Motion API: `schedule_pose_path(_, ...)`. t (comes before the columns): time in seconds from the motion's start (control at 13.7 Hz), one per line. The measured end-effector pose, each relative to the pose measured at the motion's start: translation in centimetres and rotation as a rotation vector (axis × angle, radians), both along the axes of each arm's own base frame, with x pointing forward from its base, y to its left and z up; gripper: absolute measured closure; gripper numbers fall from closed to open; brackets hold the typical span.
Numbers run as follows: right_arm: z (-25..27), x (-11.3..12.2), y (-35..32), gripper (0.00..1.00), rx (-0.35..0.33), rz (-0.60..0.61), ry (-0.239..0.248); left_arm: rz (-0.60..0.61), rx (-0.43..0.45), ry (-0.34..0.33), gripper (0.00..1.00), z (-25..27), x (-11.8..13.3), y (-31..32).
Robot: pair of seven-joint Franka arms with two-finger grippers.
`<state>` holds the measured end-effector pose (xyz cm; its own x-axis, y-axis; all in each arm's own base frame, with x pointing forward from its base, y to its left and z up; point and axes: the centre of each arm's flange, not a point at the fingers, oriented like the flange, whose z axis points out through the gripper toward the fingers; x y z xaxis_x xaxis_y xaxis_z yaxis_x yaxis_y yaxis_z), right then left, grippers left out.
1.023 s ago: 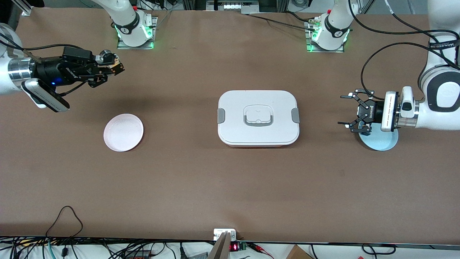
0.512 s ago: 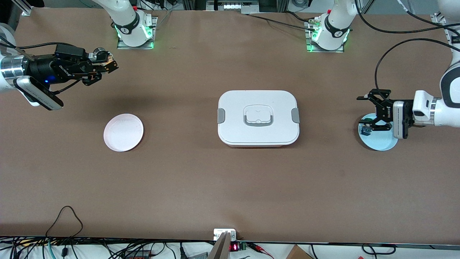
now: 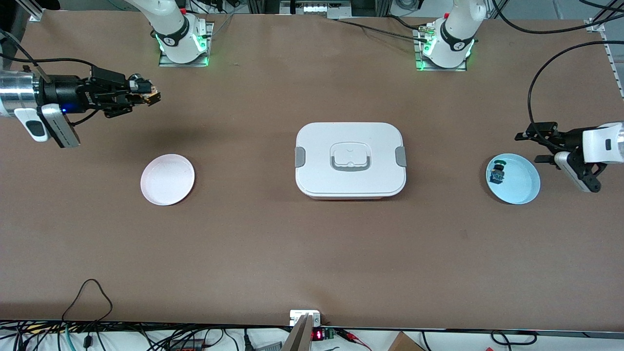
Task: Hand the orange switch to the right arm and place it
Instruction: 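Move the right gripper aside while the left gripper returns to rest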
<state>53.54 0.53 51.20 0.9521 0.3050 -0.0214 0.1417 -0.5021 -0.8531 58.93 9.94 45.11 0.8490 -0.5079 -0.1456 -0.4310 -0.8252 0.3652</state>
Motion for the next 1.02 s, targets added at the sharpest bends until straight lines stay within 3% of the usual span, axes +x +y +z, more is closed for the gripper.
schedule_pose_path(0.22, 3.5, 0.8, -1.1, 0.66, -0.409, -0.052, 0.031, 0.146, 0.195, 0.062, 0.0, 3.5, -0.5, -4.1)
schedule_pose_path(0.37, 5.3, 1.5, 0.6, 0.66, -0.66, -0.088, -0.024, 0.256, 0.266, 0.106, 0.0, 5.9, -0.8, -8.3)
schedule_pose_path(0.51, 6.3, 1.9, 3.6, 0.66, -0.827, -0.108, -0.098, 0.315, 0.306, 0.107, 0.0, 8.4, -1.0, -11.9)
schedule_pose_path(0.73, 6.7, 2.3, 5.6, 0.66, -0.932, -0.105, -0.173, 0.354, 0.319, 0.077, 0.0, 11.0, -1.4, -14.1)
schedule_pose_path(1.02, 7.2, 2.4, 4.2, 0.66, -0.943, -0.132, -0.18, 0.419, 0.304, 0.016, 0.0, 15.5, -3.7, -12.4)
